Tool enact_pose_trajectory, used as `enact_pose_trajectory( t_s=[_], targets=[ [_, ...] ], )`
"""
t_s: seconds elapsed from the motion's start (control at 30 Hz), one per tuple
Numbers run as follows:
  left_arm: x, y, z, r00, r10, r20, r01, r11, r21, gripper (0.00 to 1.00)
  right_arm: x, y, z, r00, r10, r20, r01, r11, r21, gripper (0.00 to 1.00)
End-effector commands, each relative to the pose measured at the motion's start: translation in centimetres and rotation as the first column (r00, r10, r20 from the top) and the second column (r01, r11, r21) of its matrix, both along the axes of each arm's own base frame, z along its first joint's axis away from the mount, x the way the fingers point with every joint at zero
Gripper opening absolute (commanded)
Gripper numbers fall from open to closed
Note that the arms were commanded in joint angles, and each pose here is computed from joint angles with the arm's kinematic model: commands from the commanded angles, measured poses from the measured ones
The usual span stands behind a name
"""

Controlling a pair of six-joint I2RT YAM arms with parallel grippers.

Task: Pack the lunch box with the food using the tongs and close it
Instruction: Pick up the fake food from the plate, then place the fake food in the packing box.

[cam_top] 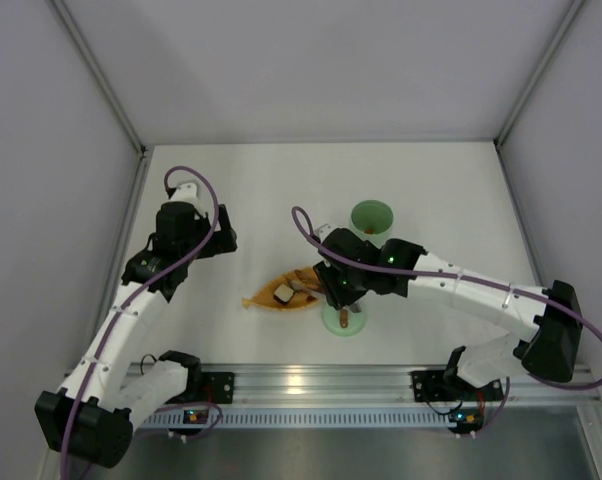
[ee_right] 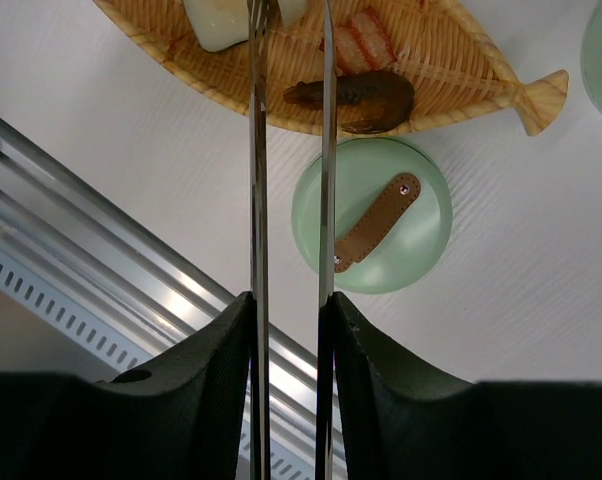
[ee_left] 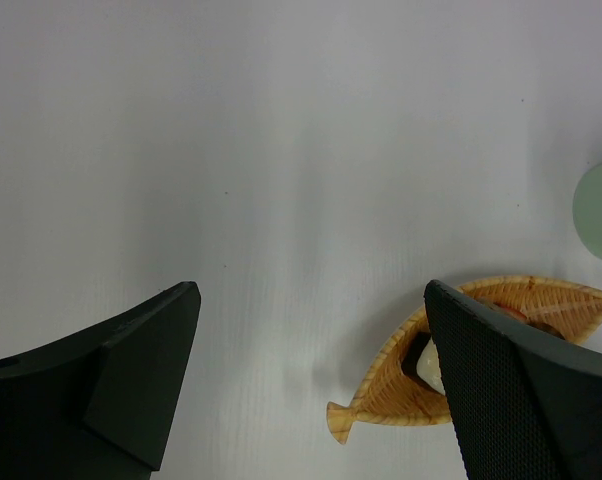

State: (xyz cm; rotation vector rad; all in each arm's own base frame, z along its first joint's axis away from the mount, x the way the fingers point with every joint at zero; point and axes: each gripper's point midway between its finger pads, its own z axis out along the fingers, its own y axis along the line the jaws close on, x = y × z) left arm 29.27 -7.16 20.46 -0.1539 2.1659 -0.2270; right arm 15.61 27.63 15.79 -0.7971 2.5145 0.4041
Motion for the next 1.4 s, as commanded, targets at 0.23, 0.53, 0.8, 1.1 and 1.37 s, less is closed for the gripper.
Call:
enact_pose_trajectory(
  t_s=[0.23, 0.53, 0.8, 1.1, 1.37],
  targets=[
    [0.6, -0.1, 1.0, 0.999, -0.006, 0.033, 0.007, 1.000, -0.005, 0.99, 0.2, 1.4, 1.6, 0.999, 0.008, 0.038, -0.011, 0.998, 0.069, 0.30],
    [0.6, -0.2, 1.1, 0.999, -0.008, 0.034, 0.008, 1.000, -0.006, 0.99, 1.5, -0.4, 6.2, 0.989, -0.042, 0.140, 0.031, 0.996, 0.082, 0.24],
    [0.6, -0.2, 1.1, 0.999, -0.010, 0.036, 0.011, 1.000, -0.008, 0.99, 4.0, -5.8, 12.2, 0.946, -0.182, 0.269, 0.159, 0.982, 0.102, 0.24],
    [0.6, -0.3, 1.0, 0.999, -0.012, 0.033, 0.012, 1.000, -0.011, 0.99, 6.6, -13.4, 15.4, 0.841, -0.381, 0.384, 0.380, 0.921, 0.081, 0.24],
    [0.7, -0.3, 1.1, 0.999, -0.012, 0.035, 0.012, 1.000, -0.009, 0.99, 5.9, -14.6, 14.5, 0.843, -0.398, 0.362, 0.402, 0.913, 0.069, 0.25]
  ],
)
